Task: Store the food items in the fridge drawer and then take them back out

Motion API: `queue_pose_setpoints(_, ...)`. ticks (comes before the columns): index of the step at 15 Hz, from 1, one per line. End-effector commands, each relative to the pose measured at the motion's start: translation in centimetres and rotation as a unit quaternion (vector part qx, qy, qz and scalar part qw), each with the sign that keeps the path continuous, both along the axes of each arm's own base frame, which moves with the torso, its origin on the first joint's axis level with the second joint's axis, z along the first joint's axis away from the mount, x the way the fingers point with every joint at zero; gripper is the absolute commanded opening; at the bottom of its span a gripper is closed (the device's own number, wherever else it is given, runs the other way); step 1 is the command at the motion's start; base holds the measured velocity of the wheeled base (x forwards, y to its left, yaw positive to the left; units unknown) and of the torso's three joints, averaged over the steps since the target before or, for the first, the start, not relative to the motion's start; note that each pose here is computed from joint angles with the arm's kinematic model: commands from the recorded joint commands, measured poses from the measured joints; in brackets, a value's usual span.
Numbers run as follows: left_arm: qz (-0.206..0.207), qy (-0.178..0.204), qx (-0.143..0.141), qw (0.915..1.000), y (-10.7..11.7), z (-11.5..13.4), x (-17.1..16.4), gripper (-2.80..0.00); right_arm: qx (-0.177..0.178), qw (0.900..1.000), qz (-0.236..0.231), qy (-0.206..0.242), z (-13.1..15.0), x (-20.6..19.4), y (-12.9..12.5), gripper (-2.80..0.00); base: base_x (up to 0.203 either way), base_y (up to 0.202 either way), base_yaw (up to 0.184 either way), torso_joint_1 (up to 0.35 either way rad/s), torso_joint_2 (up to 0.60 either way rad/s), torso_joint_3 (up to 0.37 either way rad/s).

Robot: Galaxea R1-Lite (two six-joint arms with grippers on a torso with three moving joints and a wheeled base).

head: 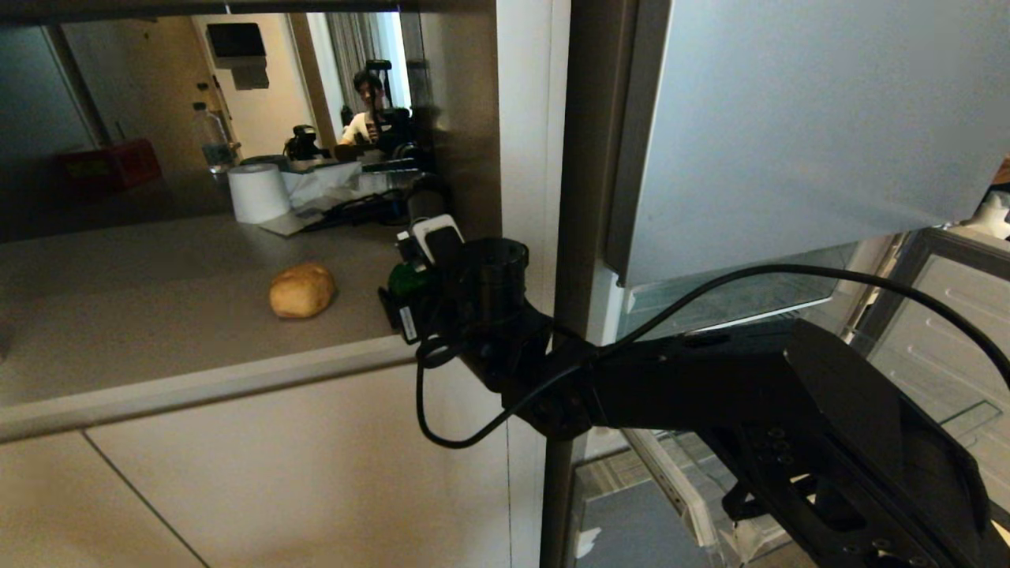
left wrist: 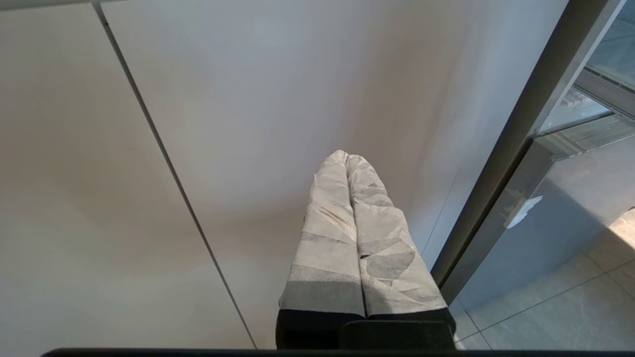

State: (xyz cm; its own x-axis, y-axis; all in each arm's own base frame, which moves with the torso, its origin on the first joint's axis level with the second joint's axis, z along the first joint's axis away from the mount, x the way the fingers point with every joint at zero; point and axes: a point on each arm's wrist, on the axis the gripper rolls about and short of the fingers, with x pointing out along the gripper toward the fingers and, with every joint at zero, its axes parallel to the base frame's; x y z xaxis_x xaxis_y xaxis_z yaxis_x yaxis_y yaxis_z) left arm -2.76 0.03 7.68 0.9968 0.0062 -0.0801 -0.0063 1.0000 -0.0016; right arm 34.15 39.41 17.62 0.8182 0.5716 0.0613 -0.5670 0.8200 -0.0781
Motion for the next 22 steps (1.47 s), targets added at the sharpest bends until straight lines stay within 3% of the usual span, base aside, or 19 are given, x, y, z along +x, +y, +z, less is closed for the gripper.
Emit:
queue_pose_setpoints(1,0.0,0.0,0.0,1.0,0.0,0.0,0.0,-2.8,0.004,1.0,-0.001,-0.003,0.4,-0.1,0.0,-2.8,0.0,0.0,0.0,0.0,0.0,0.0)
queue_pose_setpoints(6,0.0,0.0,0.0,1.0,0.0,0.0,0.0,-2.8,0.007,1.0,-0.002,-0.007,1.1,-0.7,0.0,-2.8,0.0,0.0,0.0,0.0,0.0,0.0)
queue_pose_setpoints(9,0.0,0.001,0.0,1.0,0.0,0.0,0.0,-2.8,0.018,1.0,0.016,-0.014,4.4,-3.8,-0.6,-2.8,0.0,0.0,0.0,0.0,0.0,0.0)
queue_pose_setpoints(12,0.0,0.001,0.0,1.0,0.0,0.0,0.0,-2.8,-0.007,0.999,0.046,0.013,5.2,-8.5,-2.3,-2.8,0.0,0.0,0.0,0.0,0.0,0.0)
queue_pose_setpoints(18,0.0,0.001,0.0,1.0,0.0,0.0,0.0,-2.8,-0.056,0.992,0.057,0.093,3.9,-16.4,-11.4,-2.8,0.0,0.0,0.0,0.0,0.0,0.0)
queue_pose_setpoints(20,-0.001,0.001,0.0,1.0,0.0,0.0,0.0,-2.8,-0.064,0.989,0.025,0.128,2.2,-17.8,-15.1,-2.8,0.0,0.0,0.0,0.0,0.0,0.0)
queue_pose_setpoints(22,0.0,0.001,0.0,1.0,0.0,0.0,0.0,-2.8,-0.073,0.984,-0.04,0.158,0.4,-17.9,-18.8,-2.8,0.0,0.0,0.0,0.0,0.0,0.0)
